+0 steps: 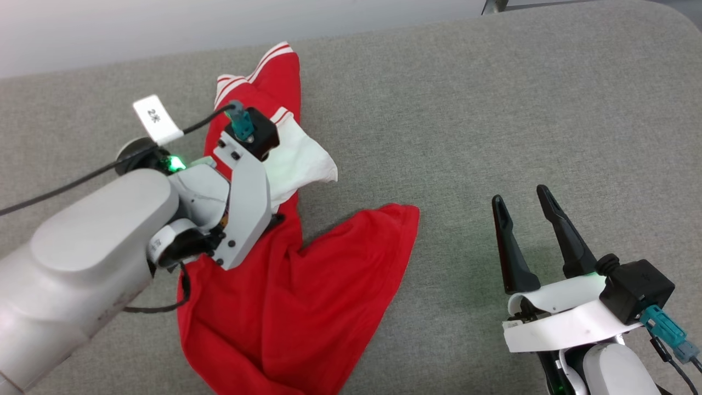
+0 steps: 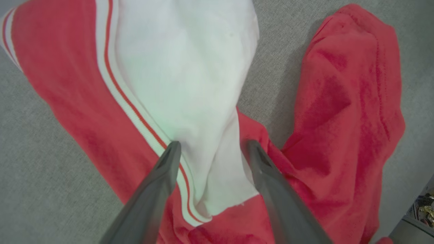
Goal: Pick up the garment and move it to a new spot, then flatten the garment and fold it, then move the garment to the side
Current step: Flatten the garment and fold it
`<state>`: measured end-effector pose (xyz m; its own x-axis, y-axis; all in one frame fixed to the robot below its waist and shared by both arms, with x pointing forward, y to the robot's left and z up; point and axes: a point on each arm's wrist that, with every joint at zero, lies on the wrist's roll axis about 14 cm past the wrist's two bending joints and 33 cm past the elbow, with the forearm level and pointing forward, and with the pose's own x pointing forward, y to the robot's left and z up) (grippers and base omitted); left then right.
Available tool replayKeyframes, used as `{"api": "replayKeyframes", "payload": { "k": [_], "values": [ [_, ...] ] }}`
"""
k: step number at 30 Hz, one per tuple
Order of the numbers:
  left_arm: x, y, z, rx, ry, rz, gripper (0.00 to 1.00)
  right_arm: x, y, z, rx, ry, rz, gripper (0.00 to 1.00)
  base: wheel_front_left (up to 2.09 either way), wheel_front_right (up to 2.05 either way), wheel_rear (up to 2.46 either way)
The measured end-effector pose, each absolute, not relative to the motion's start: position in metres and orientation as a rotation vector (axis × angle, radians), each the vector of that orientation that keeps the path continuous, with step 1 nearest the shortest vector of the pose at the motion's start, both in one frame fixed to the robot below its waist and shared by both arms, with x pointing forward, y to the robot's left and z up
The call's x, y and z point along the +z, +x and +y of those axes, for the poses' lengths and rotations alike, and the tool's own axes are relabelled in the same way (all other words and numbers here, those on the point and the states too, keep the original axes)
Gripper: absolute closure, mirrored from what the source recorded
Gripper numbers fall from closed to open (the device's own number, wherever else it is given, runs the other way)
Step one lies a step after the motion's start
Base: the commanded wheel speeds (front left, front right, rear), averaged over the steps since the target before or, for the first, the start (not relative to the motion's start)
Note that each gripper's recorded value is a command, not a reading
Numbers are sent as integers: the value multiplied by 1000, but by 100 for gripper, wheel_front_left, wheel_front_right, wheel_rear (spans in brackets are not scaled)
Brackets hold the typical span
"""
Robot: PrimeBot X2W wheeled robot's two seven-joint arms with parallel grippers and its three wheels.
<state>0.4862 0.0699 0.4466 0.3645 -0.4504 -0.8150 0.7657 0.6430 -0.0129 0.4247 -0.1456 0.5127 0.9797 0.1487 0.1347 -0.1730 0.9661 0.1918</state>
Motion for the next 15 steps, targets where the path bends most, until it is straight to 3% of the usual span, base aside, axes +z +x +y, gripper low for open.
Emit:
{"api": "replayKeyframes", "payload": {
  "k": [6,7,9,14,15],
  "values": [
    [443,484,77,-798,384,924,0,512,426,-139,181,210,-117,0,0,0,0],
    [444,483,76,-799,369,926,15,512,426,-138,185,211,-117,0,0,0,0],
    [446,482,75,-806,355,925,57,513,427,-136,189,211,-119,0,0,0,0],
    [452,481,74,-806,325,910,97,514,427,-133,199,213,-122,0,0,0,0],
    [453,481,74,-805,320,909,100,514,427,-132,201,213,-123,0,0,0,0]
  ]
}}
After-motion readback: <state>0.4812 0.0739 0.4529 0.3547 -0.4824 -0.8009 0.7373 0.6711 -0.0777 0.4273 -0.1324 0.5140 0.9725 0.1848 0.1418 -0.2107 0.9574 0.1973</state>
